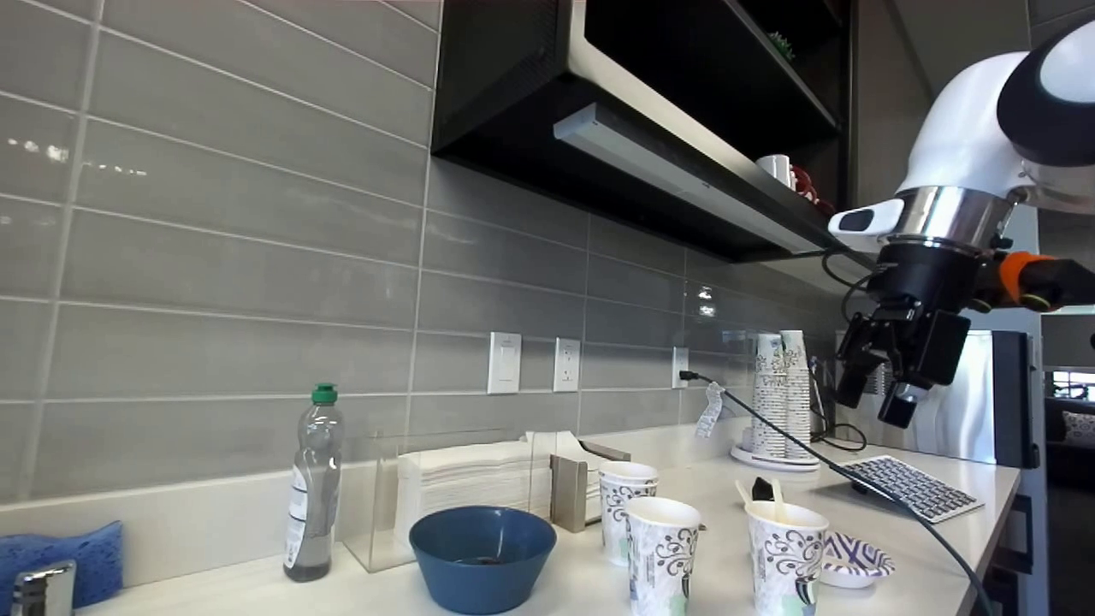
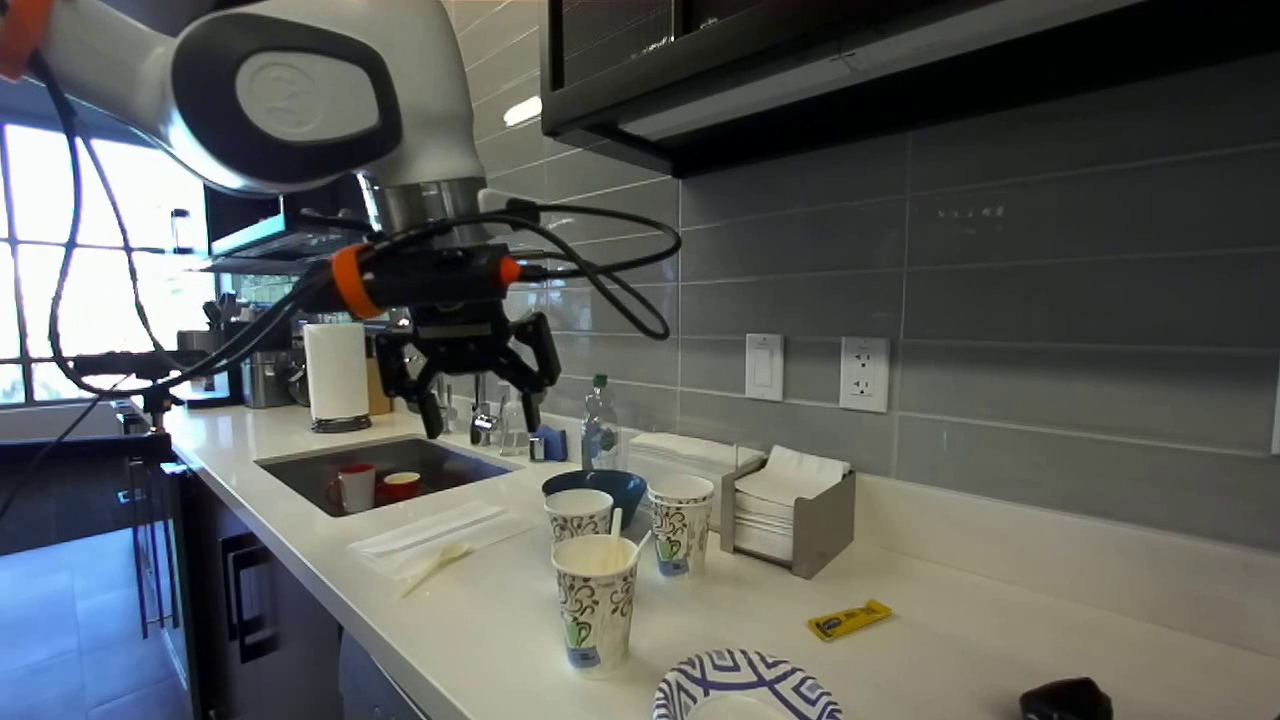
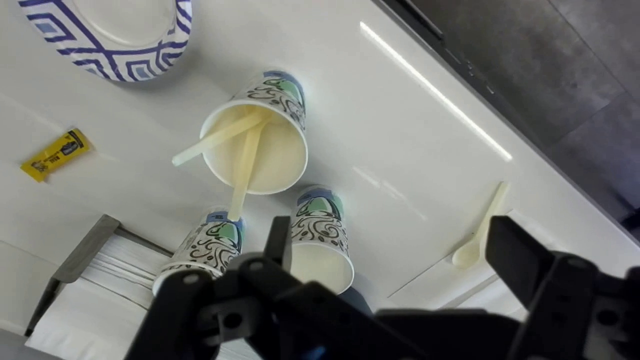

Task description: Put one white spoon in the coffee cup at the front.

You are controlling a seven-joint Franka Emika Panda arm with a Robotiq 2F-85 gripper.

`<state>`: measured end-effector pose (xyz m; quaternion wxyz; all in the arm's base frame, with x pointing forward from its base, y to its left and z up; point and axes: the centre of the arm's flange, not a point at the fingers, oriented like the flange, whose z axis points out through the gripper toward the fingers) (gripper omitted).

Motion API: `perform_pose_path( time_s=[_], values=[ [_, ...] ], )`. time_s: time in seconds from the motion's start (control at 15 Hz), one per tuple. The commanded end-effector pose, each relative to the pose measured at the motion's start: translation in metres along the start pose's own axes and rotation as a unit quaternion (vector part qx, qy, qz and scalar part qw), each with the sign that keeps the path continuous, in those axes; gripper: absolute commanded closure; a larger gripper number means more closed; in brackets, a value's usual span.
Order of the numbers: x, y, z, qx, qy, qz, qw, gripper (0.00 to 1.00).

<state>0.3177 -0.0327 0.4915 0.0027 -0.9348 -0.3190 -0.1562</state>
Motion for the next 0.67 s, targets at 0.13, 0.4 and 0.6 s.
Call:
perform_pose_path(
  time_s=[0.13,0.4,0.6],
  values=[
    [0.000,-0.017,-0.030,-0.012,-0.007,0.071,0.9974,0.00],
    [0.002,-0.013,-0.023,-0.005,0.001,0.073,0.9973,0.00],
    [0.001,-0.012,-0.022,0.000,0.003,0.073,0.9973,0.00]
  ],
)
